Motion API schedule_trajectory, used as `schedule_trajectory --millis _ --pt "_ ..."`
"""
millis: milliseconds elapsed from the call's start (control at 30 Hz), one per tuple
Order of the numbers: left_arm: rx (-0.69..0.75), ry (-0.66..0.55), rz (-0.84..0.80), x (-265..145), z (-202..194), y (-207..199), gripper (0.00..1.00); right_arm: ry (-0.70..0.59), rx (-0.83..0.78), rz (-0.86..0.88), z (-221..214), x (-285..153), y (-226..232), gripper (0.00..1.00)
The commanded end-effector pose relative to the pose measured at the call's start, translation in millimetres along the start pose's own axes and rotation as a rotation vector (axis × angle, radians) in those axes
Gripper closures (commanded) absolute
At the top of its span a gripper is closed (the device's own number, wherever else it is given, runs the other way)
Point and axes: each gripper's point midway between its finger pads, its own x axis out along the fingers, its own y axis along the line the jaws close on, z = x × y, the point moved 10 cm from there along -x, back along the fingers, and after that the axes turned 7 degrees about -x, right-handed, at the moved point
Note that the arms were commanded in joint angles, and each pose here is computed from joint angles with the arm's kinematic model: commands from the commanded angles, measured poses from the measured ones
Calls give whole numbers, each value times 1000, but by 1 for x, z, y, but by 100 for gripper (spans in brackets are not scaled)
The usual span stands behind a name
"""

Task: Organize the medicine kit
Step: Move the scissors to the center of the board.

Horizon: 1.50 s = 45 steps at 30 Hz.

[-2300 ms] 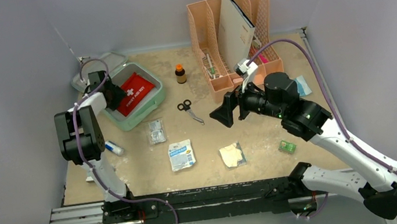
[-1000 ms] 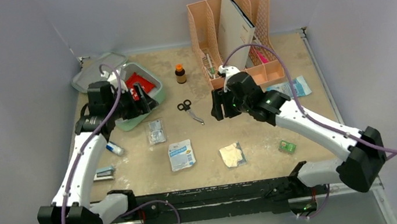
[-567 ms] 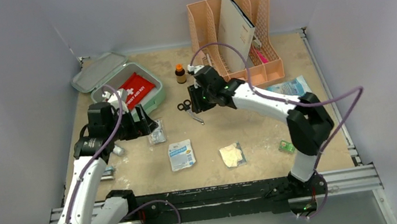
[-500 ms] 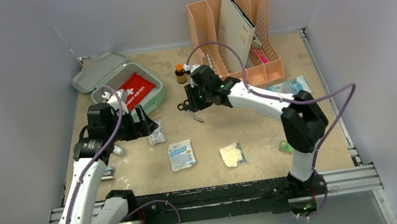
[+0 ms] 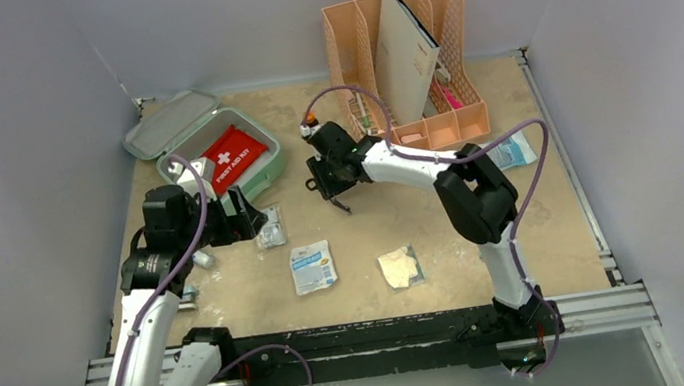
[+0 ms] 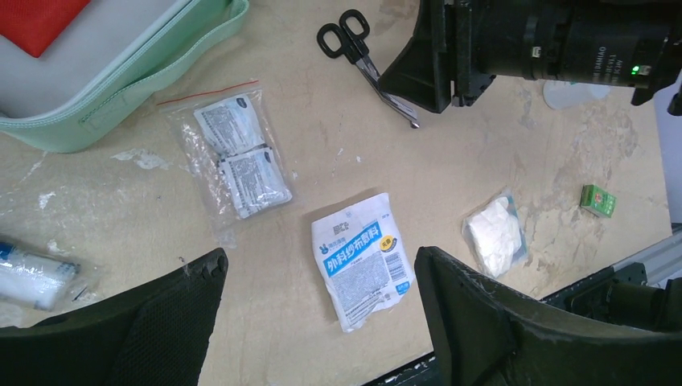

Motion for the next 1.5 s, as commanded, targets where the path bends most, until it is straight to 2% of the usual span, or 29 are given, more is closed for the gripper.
schedule_trajectory --millis 0,433,733,867,1067,1167,1467 --pt "45 -38 3 -5 5 -2 15 -15 -39 -13 13 2 3 60" --pt "52 -59 14 -9 6 -2 15 39 -108 -89 0 24 8 64" --pt "53 -73 36 -11 6 -1 15 64 -150 -108 -13 28 17 73" --pt "53 -85 51 -12 7 0 15 75 -146 -98 -19 29 16 80" --pt "26 -78 79 -10 6 2 15 144 -144 -105 -48 19 12 86" --pt "19 -79 81 -9 7 2 15 130 -139 -109 -57 10 8 89" --pt "11 -60 85 -4 7 3 16 155 -121 -113 -80 -8 2 90"
